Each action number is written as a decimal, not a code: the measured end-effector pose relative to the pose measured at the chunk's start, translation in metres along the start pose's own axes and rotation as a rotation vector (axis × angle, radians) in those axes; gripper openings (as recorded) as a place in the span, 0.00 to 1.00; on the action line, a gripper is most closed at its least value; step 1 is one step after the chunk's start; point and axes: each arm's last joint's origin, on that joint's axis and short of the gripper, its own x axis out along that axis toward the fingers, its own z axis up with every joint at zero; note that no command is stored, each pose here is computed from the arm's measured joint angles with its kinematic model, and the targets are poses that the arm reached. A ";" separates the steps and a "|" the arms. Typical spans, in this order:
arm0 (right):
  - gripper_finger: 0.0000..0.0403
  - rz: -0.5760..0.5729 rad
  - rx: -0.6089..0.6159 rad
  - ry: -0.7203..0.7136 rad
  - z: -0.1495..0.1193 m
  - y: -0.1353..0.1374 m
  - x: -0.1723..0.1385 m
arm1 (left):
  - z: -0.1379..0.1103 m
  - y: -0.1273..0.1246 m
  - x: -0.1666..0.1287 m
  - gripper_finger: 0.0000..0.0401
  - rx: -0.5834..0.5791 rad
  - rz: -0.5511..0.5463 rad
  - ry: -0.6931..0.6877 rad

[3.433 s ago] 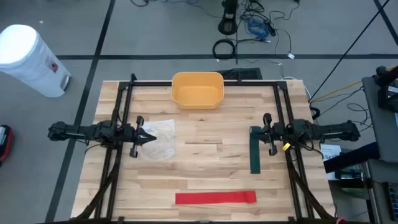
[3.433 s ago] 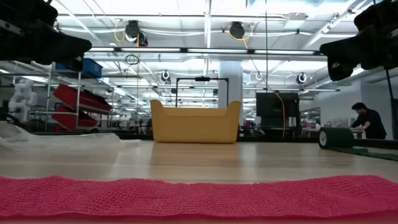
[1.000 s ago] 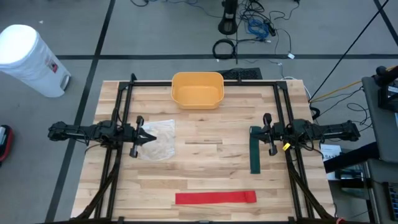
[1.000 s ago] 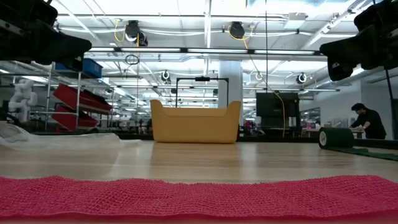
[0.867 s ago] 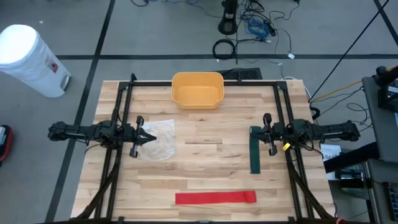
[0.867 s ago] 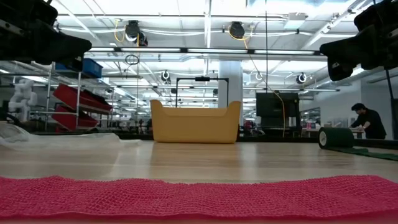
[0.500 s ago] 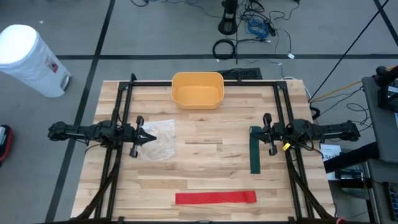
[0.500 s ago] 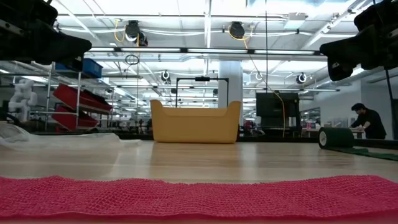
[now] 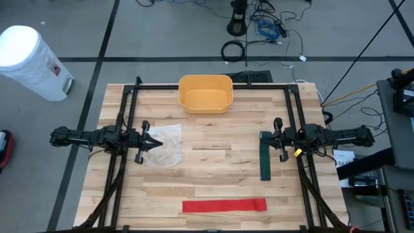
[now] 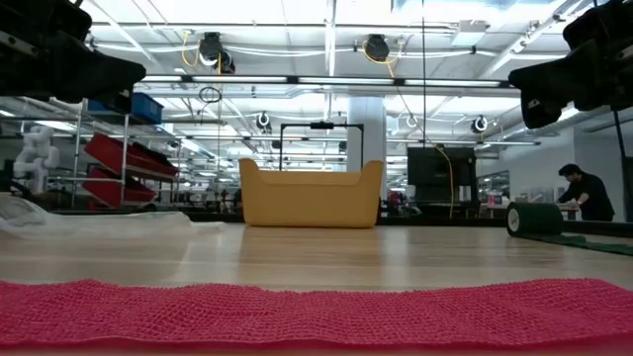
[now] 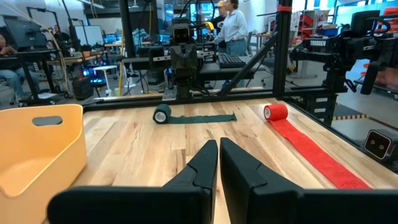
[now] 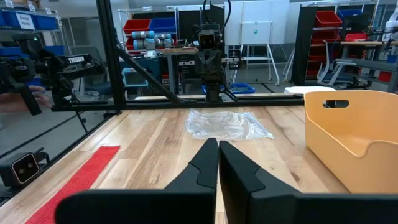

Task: Roll bandage

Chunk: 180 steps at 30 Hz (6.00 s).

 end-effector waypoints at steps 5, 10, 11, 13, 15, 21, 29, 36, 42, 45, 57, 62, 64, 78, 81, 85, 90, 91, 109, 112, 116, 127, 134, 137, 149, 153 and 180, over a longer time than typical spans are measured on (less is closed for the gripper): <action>0.00 0.000 0.000 0.000 0.000 0.000 0.000 | 0.000 0.000 0.000 0.06 0.000 0.000 0.000; 0.00 0.000 0.000 0.000 0.000 0.000 0.000 | 0.000 0.000 0.000 0.06 0.000 0.000 0.000; 0.00 0.000 0.000 0.000 0.000 0.000 0.000 | 0.000 0.000 0.000 0.06 0.000 0.000 0.000; 0.00 0.000 0.000 0.000 0.000 0.000 0.000 | 0.000 0.000 0.000 0.06 0.000 0.001 0.000; 0.00 0.000 0.000 0.000 0.000 0.000 0.000 | 0.000 0.000 0.000 0.06 0.000 0.000 0.000; 0.00 0.000 0.000 0.000 0.000 0.000 0.000 | 0.000 0.000 0.000 0.06 0.000 0.001 0.000; 0.00 0.000 0.000 0.000 0.000 0.000 0.000 | 0.000 0.000 0.000 0.06 0.000 0.000 0.000; 0.00 0.000 0.000 0.000 0.000 0.000 0.000 | 0.004 0.000 0.000 0.06 -0.027 0.002 -0.036; 0.00 0.000 0.000 0.000 0.000 0.000 0.000 | 0.011 0.001 -0.001 0.06 -0.112 0.007 -0.062; 0.00 0.000 0.000 0.000 0.000 0.000 0.000 | 0.016 0.001 -0.003 0.06 -0.130 0.006 -0.053; 0.00 0.000 0.000 0.000 0.000 0.000 0.000 | 0.042 0.002 -0.011 0.06 -0.123 0.008 -0.082; 0.00 0.000 0.000 0.000 0.000 0.000 0.000 | 0.058 0.003 -0.016 0.06 -0.123 0.010 -0.063; 0.00 0.000 0.000 0.000 0.000 0.000 0.000 | 0.064 0.004 -0.016 0.06 -0.122 0.018 -0.065; 0.00 -0.031 0.001 -0.011 0.001 -0.001 0.000 | 0.118 0.008 -0.006 0.06 -0.027 0.033 -0.037; 0.00 -0.077 0.058 -0.036 0.003 -0.002 0.000 | 0.127 0.008 0.000 0.06 -0.026 0.033 -0.027; 0.00 -0.040 0.194 -0.084 0.010 -0.001 -0.001 | 0.131 0.009 0.009 0.06 -0.026 0.032 -0.003; 0.00 0.001 0.202 -0.127 0.035 0.002 -0.004 | 0.127 0.009 0.021 0.06 -0.026 0.029 0.047; 0.00 0.001 0.194 -0.129 0.042 0.002 -0.004 | 0.126 0.009 0.022 0.06 -0.026 0.029 0.055; 0.00 0.001 0.128 0.043 0.139 0.012 0.047 | 0.130 0.009 0.027 0.06 0.001 0.038 0.015; 0.00 -0.007 0.126 0.129 0.127 0.016 0.064 | 0.129 0.010 0.027 0.06 0.003 0.053 0.018; 0.00 -0.035 0.134 0.230 0.110 0.023 0.083 | 0.129 0.010 0.027 0.06 0.001 0.055 0.021; 0.00 0.027 0.212 0.330 0.081 0.046 0.117 | 0.122 0.010 0.038 0.06 -0.063 0.053 0.082; 0.00 0.040 0.224 0.268 0.080 0.049 0.129 | 0.110 0.009 0.053 0.06 -0.105 0.055 0.177; 0.00 0.038 0.215 0.279 0.077 0.049 0.132 | 0.105 0.009 0.060 0.06 -0.104 0.058 0.216; 0.00 0.033 0.211 0.297 0.072 0.049 0.135 | 0.095 0.009 0.071 0.06 -0.102 0.062 0.282; 0.00 0.029 0.216 0.314 0.081 0.050 0.137 | 0.095 0.009 0.071 0.06 -0.098 0.061 0.280; 0.00 -0.067 0.192 0.518 0.090 0.050 0.133 | 0.071 0.027 0.057 0.06 -0.219 0.444 0.519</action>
